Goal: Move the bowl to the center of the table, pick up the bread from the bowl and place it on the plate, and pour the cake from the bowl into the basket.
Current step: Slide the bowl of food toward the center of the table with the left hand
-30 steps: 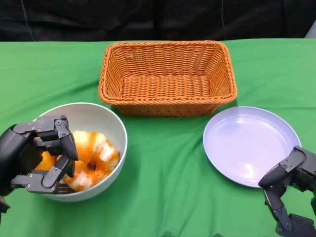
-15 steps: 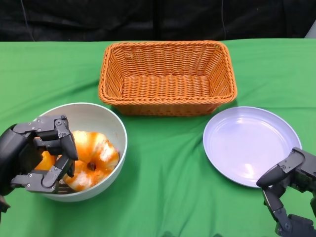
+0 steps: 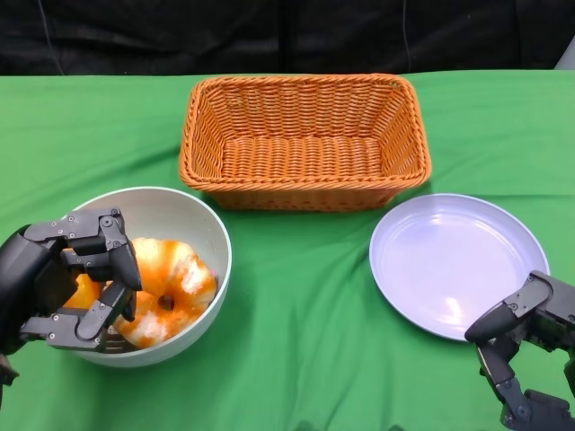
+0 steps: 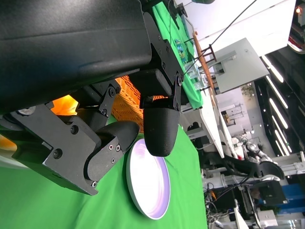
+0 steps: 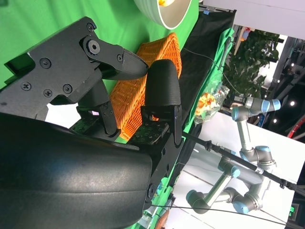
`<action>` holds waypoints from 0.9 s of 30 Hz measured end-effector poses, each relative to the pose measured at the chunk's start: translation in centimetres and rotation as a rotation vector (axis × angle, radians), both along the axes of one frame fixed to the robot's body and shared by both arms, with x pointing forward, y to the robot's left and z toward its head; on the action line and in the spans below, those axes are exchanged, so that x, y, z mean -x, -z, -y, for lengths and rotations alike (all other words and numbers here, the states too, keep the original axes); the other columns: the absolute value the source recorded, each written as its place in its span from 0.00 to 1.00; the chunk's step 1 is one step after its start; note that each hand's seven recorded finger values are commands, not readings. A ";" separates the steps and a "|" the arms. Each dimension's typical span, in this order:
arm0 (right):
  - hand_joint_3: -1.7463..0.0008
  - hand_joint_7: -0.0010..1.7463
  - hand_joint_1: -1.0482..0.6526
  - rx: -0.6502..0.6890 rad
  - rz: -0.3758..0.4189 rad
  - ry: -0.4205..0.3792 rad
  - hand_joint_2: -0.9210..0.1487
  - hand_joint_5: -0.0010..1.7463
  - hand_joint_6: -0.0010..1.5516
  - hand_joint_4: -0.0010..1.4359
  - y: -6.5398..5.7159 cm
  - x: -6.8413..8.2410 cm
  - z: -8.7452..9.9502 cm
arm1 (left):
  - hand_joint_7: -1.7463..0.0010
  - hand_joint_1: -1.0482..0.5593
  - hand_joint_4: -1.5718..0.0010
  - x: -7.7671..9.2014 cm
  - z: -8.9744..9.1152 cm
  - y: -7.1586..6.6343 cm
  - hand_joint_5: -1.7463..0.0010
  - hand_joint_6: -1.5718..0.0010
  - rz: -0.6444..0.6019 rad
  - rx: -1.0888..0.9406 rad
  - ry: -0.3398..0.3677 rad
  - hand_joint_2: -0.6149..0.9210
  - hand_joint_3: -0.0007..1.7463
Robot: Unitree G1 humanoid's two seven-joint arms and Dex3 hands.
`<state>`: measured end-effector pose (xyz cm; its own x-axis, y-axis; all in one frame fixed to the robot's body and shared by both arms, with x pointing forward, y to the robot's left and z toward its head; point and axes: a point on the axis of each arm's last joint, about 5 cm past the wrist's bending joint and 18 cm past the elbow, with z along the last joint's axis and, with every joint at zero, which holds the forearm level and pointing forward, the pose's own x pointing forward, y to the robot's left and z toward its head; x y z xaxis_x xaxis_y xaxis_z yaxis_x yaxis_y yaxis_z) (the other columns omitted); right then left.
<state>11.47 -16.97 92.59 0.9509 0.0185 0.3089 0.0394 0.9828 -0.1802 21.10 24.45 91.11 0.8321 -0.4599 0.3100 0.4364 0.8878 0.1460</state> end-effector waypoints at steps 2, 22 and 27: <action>0.48 0.69 0.46 0.000 0.001 -0.001 0.36 0.87 0.51 0.57 0.0 0.0 0.0 | 0.14 0.61 0.48 0.0 0.0 0.0 0.00 0.52 -0.002 0.001 -0.001 0.69 0.77; 0.49 0.67 0.47 0.000 -0.009 -0.003 0.34 0.86 0.50 0.57 0.7 -0.5 0.2 | 0.41 0.57 0.54 -0.9 -0.2 -0.1 0.14 0.48 0.091 0.085 -0.107 0.83 0.49; 0.50 0.67 0.46 0.002 -0.011 -0.004 0.33 0.86 0.51 0.58 1.0 -0.6 0.2 | 0.47 0.57 0.54 -1.1 -0.5 -0.3 0.15 0.45 0.099 0.113 -0.143 0.88 0.41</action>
<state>12.11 -17.14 91.61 0.9543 0.0227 0.2980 0.0336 0.9826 -0.1825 22.21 24.98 91.38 0.8490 -0.2973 0.4368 0.2935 0.9528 0.0781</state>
